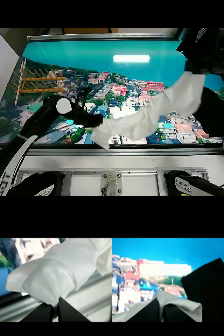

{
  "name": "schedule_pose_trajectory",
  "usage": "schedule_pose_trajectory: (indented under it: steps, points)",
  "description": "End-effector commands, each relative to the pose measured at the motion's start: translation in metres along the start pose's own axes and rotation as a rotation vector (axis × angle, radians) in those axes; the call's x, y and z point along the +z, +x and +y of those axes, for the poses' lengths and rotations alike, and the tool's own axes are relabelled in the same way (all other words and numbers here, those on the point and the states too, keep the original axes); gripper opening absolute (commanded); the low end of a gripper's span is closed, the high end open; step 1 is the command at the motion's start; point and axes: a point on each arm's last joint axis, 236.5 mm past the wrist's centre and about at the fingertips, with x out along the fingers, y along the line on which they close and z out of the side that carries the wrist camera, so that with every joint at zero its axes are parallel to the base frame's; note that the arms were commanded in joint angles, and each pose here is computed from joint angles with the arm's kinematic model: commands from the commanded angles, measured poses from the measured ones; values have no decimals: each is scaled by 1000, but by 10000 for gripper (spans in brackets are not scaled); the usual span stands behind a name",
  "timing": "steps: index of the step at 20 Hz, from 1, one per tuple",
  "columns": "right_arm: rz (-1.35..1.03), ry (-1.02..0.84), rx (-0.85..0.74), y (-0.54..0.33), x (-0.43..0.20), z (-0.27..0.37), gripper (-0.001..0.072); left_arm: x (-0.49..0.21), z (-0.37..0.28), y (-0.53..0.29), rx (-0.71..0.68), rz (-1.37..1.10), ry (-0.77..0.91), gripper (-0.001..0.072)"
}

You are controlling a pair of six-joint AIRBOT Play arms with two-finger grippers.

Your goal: Fold the clothes and pants, and hang the long-sleeved shirts on hangers.

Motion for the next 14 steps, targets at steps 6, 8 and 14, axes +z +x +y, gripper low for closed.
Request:
schedule_pose_trajectory:
  steps: [6,8,14]
  points:
    - [-121,52,139,25,42,44,658,166,120,-33,2,-363,-254,625]
    - [-14,-62,234,8,10,83,657,164,122,-51,15,-390,-215,625]
    - [411,-496,376,-1,-193,232,656,82,119,-15,32,-276,-195,625]
